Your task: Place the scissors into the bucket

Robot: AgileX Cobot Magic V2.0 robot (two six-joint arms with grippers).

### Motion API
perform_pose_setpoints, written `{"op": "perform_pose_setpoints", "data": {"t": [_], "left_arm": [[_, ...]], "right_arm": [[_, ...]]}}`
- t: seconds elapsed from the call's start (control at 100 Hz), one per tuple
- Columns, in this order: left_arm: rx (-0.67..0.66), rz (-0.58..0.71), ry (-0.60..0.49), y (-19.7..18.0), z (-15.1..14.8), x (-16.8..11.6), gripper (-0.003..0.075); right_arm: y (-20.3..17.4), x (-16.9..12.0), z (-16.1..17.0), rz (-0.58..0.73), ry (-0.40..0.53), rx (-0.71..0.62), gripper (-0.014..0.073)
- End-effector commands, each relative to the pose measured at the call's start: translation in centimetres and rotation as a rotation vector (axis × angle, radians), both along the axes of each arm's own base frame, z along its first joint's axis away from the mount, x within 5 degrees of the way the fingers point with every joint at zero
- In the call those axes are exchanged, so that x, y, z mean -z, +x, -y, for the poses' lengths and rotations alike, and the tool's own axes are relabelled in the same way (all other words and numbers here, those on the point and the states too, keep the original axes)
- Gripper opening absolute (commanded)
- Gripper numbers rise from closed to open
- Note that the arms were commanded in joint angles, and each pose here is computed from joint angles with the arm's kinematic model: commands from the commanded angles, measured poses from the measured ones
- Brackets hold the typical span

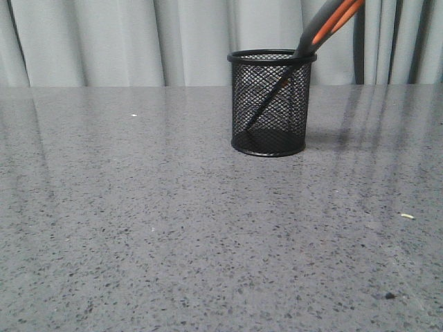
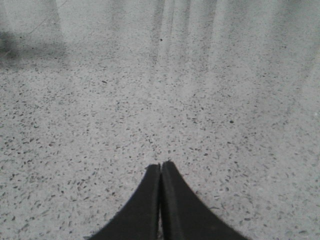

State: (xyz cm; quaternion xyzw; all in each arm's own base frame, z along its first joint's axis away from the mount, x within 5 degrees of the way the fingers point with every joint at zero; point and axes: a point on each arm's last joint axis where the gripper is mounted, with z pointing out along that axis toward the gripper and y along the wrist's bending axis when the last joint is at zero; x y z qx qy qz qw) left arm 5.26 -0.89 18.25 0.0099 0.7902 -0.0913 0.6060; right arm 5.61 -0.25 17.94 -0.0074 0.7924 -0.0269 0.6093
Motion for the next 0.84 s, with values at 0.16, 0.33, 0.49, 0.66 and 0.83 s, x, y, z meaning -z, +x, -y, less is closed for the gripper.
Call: {"op": "perform_pose_setpoints", "data": {"t": [0.16, 0.33, 0.49, 0.66, 0.83], "left_arm": [[-0.004, 0.017, -0.027, 0.00, 0.03, 0.91, -0.0020], [-0.004, 0.015, -0.027, 0.01, 0.03, 0.92, -0.0020], [-0.004, 0.015, -0.027, 0.01, 0.03, 0.92, -0.0020], [-0.004, 0.015, -0.027, 0.01, 0.03, 0.92, -0.0020], [-0.004, 0.015, -0.027, 0.01, 0.03, 0.92, -0.0020]], "right_arm": [[-0.19, -0.52, -0.04, 0.095, -0.007, -0.004, -0.0045], [-0.22, -0.78, -0.05, 0.128, -0.008, -0.005, -0.0045], [-0.22, -0.78, -0.05, 0.128, -0.008, -0.005, -0.0045], [-0.22, -0.78, -0.05, 0.128, -0.008, -0.005, -0.0045], [-0.22, -0.78, -0.05, 0.128, -0.008, -0.005, -0.0045]]}}
